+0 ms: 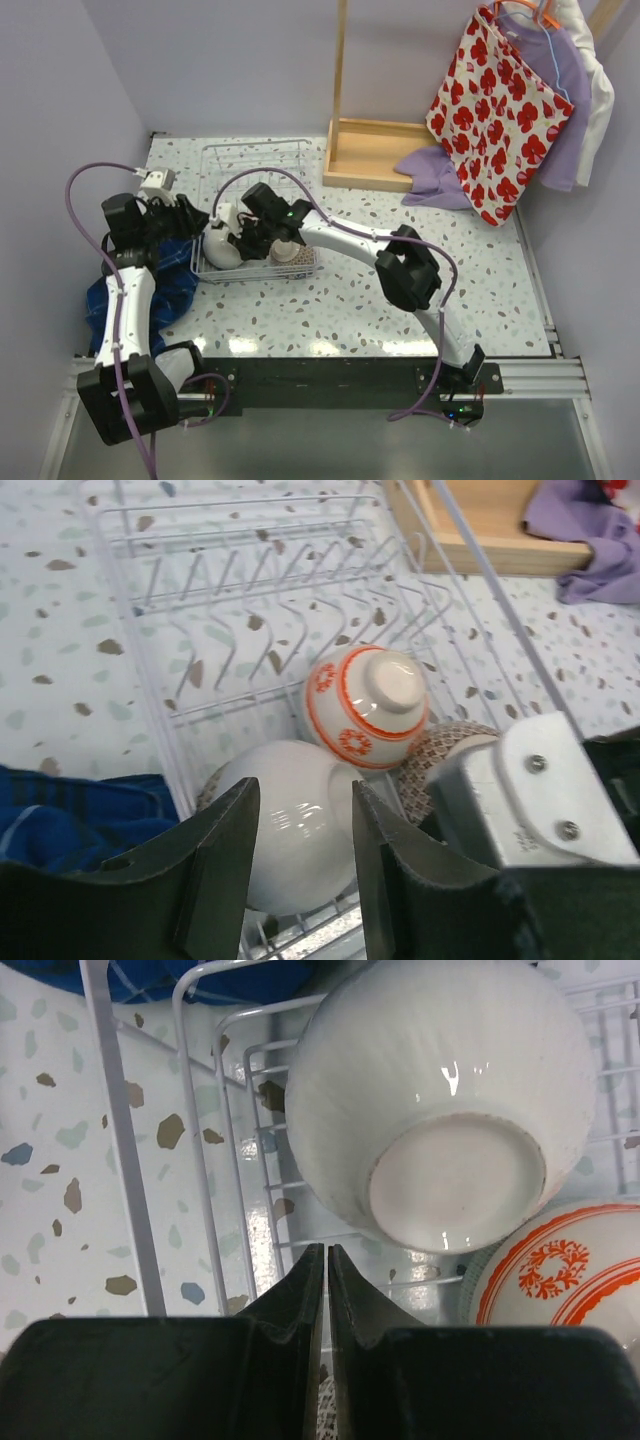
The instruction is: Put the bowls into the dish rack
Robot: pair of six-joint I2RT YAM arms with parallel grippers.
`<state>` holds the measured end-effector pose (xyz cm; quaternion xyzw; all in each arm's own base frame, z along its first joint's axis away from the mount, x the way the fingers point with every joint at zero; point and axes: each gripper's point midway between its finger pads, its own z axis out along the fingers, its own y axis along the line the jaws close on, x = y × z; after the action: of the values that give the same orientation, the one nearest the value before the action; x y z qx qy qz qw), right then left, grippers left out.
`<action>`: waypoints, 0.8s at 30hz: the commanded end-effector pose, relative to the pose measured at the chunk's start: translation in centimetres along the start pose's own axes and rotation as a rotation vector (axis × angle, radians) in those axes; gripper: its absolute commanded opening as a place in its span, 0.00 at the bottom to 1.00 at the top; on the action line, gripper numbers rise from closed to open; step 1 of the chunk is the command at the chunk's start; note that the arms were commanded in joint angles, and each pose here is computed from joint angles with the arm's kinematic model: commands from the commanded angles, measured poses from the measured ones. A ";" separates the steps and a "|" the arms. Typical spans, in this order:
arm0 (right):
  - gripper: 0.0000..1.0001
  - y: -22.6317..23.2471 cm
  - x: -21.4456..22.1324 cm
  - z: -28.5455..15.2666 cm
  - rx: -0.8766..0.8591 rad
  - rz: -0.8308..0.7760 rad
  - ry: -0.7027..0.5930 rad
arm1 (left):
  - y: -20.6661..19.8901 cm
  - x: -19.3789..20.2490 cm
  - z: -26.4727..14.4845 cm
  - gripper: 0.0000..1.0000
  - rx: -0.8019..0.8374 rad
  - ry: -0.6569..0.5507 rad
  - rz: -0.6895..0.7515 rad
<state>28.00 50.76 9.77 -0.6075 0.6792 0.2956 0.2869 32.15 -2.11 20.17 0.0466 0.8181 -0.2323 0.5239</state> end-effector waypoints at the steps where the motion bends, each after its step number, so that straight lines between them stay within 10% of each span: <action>1: 0.10 -0.9 -5.2 -0.6 0.060 -0.035 -0.126 | 4.7 0.3 -0.4 0.47 -0.237 0.013 0.034; 16: 0.22 -1.6 -8.1 -1.0 0.137 -0.066 -0.185 | 10.2 5.6 3.2 0.45 -0.360 0.155 -0.117; 24: 0.28 -1.5 -7.5 -5.5 0.202 -0.085 -0.143 | 8.8 6.4 5.7 0.18 -0.266 0.209 -0.114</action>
<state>29.51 53.36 13.00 -0.5891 0.6704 0.2792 0.3544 35.06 2.18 8.89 -0.0658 0.8975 -0.1606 0.4054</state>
